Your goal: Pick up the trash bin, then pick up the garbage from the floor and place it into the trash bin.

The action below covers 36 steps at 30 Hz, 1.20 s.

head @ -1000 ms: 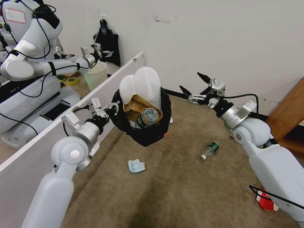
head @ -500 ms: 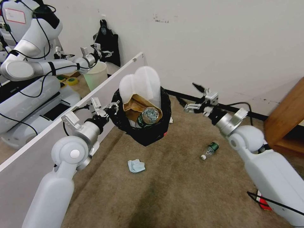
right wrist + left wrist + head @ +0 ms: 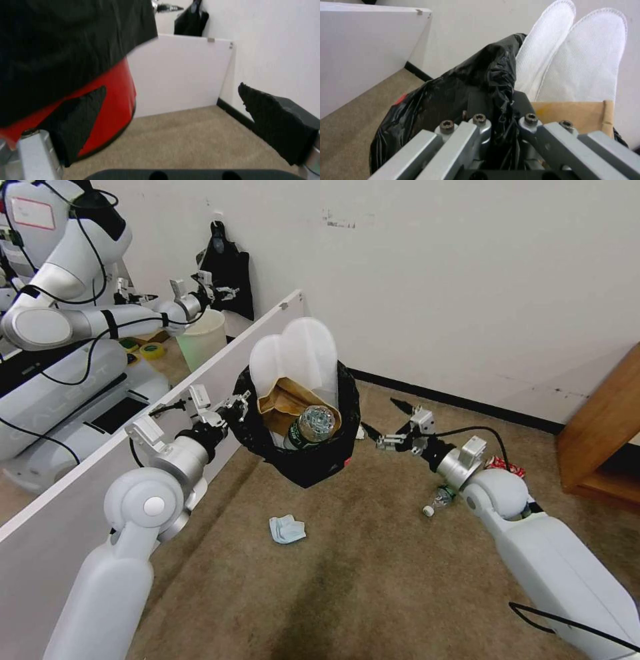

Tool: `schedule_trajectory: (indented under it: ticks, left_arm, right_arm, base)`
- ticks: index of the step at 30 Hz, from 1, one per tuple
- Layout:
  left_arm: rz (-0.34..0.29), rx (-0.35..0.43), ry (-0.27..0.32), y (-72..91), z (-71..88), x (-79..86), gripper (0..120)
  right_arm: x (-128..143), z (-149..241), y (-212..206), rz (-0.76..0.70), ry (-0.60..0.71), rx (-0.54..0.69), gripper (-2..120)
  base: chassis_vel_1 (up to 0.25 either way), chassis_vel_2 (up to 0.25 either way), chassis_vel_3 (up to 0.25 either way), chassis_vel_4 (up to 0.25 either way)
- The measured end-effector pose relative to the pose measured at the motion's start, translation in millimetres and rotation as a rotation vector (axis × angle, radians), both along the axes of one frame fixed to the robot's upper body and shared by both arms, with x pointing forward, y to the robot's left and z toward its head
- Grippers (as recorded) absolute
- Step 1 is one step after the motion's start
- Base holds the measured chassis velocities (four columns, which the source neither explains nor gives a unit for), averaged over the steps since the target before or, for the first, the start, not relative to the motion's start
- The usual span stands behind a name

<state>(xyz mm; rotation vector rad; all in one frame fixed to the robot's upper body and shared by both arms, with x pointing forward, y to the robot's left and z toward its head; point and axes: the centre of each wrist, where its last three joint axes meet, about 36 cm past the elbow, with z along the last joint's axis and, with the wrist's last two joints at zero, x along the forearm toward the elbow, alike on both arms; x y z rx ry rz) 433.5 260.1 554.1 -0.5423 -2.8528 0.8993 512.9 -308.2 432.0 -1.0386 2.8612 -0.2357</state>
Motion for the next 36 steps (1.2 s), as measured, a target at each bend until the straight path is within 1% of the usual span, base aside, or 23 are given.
schedule_trajectory:
  ticks: [8, 21, 36]
  left_arm:
    - [0.001, 0.003, 0.002, -0.3, -1.2, -2.2, 4]
    - [-0.019, -0.027, -0.002, -0.9, -0.1, -1.3, 4]
    - [-0.008, -0.028, -0.011, -1.6, -0.7, 0.6, 4]
  right_arm:
    - [-2, -23, -4, -0.053, 0.019, -0.001, 100]
    - [4, -20, -8, -0.064, -0.003, 0.009, 100]
    - [8, -18, -13, -0.063, -0.02, 0.012, 100]
  base:
    - [0.0, 0.0, 0.0, 0.0]
    - [0.0, 0.0, 0.0, 0.0]
    - [0.0, 0.0, 0.0, 0.0]
